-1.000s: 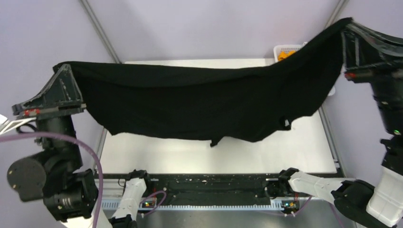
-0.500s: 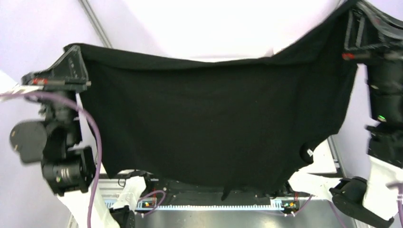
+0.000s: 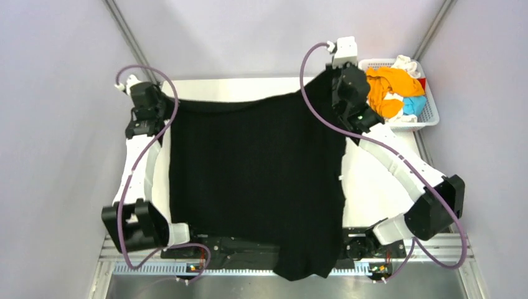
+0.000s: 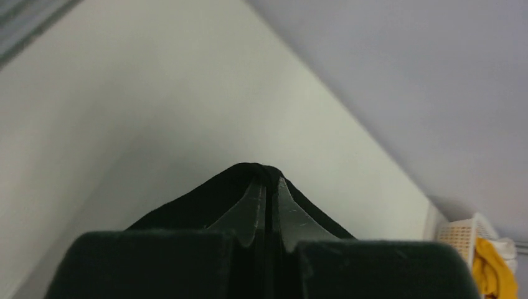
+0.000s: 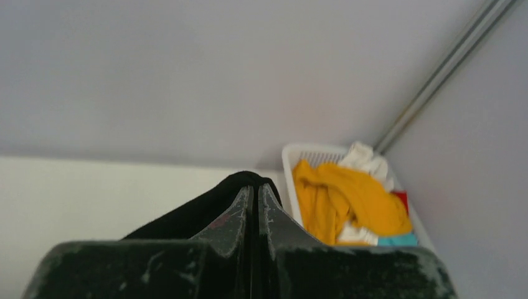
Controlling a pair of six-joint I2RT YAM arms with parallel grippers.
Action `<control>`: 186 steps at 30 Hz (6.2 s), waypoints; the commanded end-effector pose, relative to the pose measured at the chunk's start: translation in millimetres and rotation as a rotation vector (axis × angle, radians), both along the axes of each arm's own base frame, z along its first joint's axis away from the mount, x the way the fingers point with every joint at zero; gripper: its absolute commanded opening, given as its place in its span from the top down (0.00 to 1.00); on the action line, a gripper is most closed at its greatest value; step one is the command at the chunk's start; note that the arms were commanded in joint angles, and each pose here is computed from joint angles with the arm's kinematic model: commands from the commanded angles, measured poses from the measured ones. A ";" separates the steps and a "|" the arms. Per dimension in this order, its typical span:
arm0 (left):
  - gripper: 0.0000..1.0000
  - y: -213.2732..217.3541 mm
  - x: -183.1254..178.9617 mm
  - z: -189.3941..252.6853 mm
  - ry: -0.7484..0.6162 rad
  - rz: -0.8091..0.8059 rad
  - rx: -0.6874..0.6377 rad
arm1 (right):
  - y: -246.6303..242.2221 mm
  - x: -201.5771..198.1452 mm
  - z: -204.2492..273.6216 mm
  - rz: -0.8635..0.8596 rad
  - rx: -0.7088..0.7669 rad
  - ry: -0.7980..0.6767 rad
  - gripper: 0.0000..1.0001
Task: Fold and stack the t-shirts
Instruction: Flatten out the tshirt, then grab the side of the flattened tshirt closest away from the robot with both arms
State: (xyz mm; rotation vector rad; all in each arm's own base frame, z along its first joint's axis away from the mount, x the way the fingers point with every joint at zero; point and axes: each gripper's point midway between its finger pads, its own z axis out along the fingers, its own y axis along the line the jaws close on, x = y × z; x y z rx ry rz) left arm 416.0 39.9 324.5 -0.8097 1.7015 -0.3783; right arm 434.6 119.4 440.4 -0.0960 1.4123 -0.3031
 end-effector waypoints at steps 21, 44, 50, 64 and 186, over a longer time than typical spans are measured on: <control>1.00 2.1 128.5 -182.9 0.337 -0.096 -0.093 | -8.8 111.8 -202.4 -0.057 0.321 0.249 1.00; 0.01 1.2 235.0 -137.6 0.146 -0.101 -0.160 | 12.8 228.5 -266.7 0.044 0.291 0.458 0.01; 0.01 -30.6 191.7 -129.3 0.198 -0.210 -0.100 | 53.8 172.4 -293.6 0.267 0.451 0.640 0.01; 0.01 -93.1 88.6 -200.2 0.510 -0.347 -0.039 | 103.9 153.0 -353.6 0.447 0.704 0.798 0.01; 0.33 20.6 -150.4 -318.7 0.843 0.306 -0.302 | -31.2 7.8 -296.7 0.003 0.503 0.686 0.01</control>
